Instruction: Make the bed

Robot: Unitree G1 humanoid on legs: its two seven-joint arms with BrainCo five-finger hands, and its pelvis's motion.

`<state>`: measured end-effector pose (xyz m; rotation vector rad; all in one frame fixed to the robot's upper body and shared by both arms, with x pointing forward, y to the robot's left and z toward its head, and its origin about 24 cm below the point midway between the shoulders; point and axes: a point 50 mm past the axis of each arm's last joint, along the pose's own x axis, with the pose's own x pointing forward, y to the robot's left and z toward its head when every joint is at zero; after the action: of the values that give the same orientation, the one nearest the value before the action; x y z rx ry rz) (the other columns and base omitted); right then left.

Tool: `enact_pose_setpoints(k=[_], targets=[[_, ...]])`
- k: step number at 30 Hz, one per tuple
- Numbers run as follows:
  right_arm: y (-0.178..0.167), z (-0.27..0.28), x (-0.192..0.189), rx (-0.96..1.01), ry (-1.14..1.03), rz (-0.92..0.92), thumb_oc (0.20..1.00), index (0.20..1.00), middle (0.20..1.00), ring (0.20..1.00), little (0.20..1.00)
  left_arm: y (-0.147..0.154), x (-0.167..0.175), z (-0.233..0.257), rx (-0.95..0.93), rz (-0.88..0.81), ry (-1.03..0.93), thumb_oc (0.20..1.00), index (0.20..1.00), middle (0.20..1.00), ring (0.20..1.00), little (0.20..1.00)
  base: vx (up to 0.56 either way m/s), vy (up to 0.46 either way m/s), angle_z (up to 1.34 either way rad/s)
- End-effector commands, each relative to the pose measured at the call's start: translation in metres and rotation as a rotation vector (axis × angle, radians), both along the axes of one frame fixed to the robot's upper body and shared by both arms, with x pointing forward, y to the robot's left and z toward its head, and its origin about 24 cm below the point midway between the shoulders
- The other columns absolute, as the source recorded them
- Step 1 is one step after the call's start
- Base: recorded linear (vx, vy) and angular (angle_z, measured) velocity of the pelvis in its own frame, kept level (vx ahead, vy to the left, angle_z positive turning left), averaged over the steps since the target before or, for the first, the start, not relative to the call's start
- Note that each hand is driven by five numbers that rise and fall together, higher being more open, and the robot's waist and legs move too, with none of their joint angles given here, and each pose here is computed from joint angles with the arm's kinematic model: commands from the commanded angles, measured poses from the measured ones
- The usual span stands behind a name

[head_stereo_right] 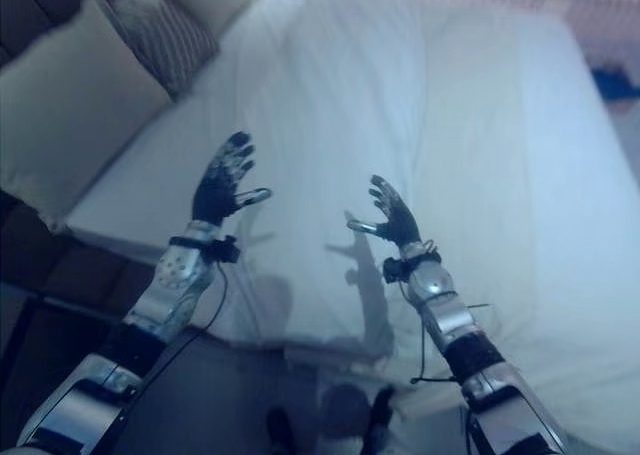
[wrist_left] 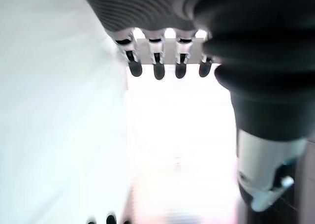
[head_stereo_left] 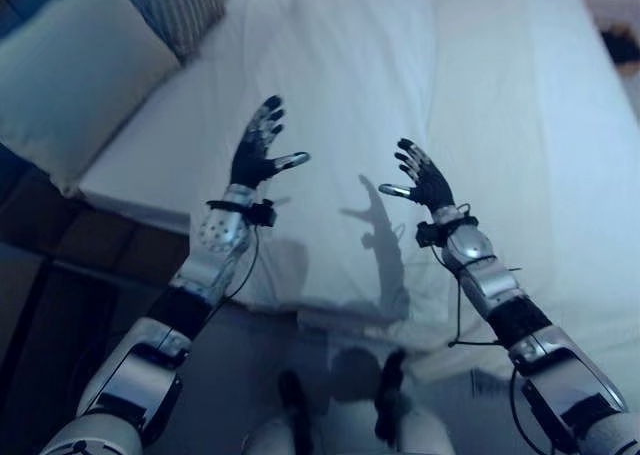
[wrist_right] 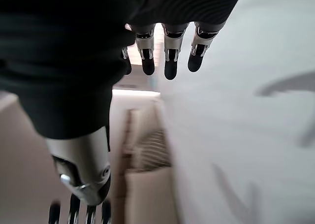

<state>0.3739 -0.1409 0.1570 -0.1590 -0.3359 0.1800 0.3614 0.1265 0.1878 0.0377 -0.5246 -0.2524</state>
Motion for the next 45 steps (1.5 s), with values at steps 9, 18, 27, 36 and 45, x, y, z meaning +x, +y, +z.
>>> enact_pose_setpoints(k=[9,18,27,36,45], targets=[[0.053,0.159,-0.001,0.056,-0.458,0.119,1.0,1.0,1.0,1.0,1.0,-0.058,0.003,0.11,0.007,-0.066,-0.29,1.0,1.0,1.0,1.0,1.0,-0.09,-0.085,0.1],[-0.041,0.125,0.042,-0.327,-0.195,-0.368,1.0,1.0,1.0,1.0,1.0,-0.004,0.044,0.096,0.05,0.23,-0.079,1.0,1.0,1.0,1.0,1.0,0.02,-0.011,0.07],[-0.153,0.074,0.019,-0.123,-0.015,-0.708,1.0,1.0,1.0,1.0,1.0,0.142,0.032,0.058,0.013,0.713,0.044,1.0,1.0,1.0,1.0,1.0,0.05,-0.004,0.06],[-0.226,-0.041,-0.044,-0.048,0.284,-0.961,1.0,1.0,1.0,1.0,1.0,0.21,-0.015,0.026,-0.088,1.053,0.007,1.0,1.0,1.0,1.0,1.0,0.03,0.01,0.06],[-0.261,-0.159,-0.152,-0.003,0.701,-1.153,1.0,1.0,1.0,1.0,1.0,0.243,-0.05,-0.011,-0.147,1.15,0.072,1.0,1.0,1.0,1.0,1.0,0.0,0.003,0.07]])
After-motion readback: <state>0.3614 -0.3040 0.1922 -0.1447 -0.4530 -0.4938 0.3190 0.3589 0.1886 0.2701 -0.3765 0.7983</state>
